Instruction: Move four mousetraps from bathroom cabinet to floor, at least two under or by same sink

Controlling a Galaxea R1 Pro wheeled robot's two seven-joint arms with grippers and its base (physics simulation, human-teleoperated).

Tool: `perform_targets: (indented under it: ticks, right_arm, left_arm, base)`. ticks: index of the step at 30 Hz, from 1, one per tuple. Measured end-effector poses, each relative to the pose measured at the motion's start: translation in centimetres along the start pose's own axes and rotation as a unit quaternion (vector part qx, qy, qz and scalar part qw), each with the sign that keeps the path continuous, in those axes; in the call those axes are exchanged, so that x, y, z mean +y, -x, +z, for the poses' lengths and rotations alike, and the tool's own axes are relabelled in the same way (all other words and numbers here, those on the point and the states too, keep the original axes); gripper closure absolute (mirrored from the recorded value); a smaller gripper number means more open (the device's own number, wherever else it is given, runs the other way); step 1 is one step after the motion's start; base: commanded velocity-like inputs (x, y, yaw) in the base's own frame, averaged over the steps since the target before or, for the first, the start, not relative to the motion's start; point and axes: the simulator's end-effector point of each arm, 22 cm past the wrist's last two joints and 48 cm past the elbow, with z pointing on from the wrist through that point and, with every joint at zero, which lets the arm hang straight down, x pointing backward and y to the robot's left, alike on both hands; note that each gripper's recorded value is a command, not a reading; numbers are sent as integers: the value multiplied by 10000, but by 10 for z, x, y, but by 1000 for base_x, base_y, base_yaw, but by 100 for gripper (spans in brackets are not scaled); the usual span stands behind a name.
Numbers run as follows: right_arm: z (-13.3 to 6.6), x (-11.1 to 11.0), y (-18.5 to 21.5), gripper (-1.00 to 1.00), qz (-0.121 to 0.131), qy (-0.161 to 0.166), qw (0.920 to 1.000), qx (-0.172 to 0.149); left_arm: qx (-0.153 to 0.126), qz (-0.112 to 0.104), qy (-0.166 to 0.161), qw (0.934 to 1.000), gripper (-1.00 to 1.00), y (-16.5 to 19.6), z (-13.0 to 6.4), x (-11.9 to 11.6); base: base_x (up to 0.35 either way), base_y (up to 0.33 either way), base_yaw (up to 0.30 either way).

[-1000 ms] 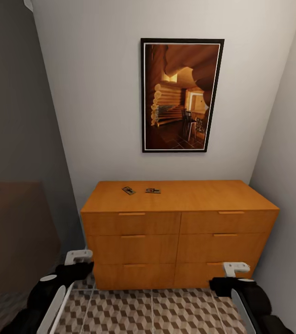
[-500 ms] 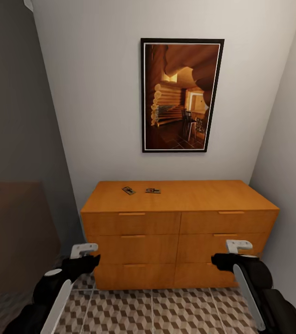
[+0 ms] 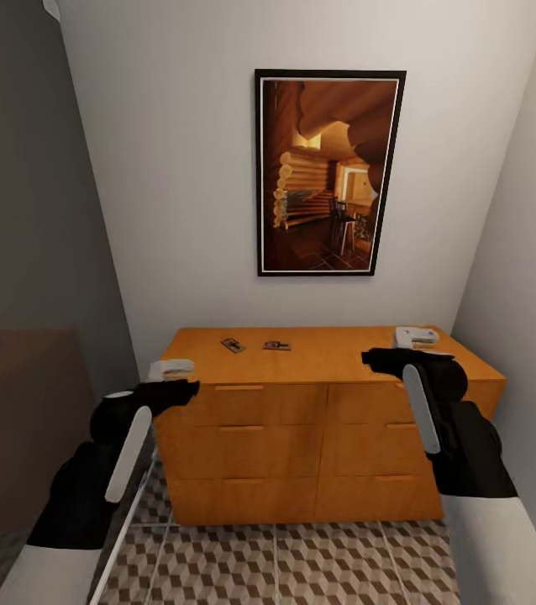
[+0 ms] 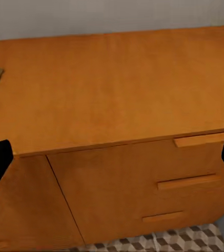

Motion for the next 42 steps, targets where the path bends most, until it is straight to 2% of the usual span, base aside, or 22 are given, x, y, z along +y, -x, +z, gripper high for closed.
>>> perform_targets:
  ticks: [5,13,22,28,34,42]
  right_arm:
    - [11,25,38,-100,91,152,9998,-19]
    - [23,64,56,-100,102,232,9995,209]
    - [22,77,59,-100,75,250,9994,237]
    - [21,86,60,-100,-62,290,9993,210]
    - [17,106,60,-100,-360,412,9984,161]
    - [16,113,58,-100,-430,523,9976,164]
  left_arm:
    - [-93,112,-23,9999,-100,66,7,-18]
    - [-88,270,-47,9996,-100,138,17,-45]
    - [-75,285,-118,9995,-100,151,17,-57]
    - [-35,276,-125,9995,-100,148,19,-58]
    - [-14,256,-145,9996,-100,147,20,-58]
    - [26,249,-164,9996,-100,144,21,-59]
  base:
    - [0,0,0]
    - [0,0,0]
    - [123,0,0]
    - [300,0,0]
    - [319,0,0]
    - [230,0,0]
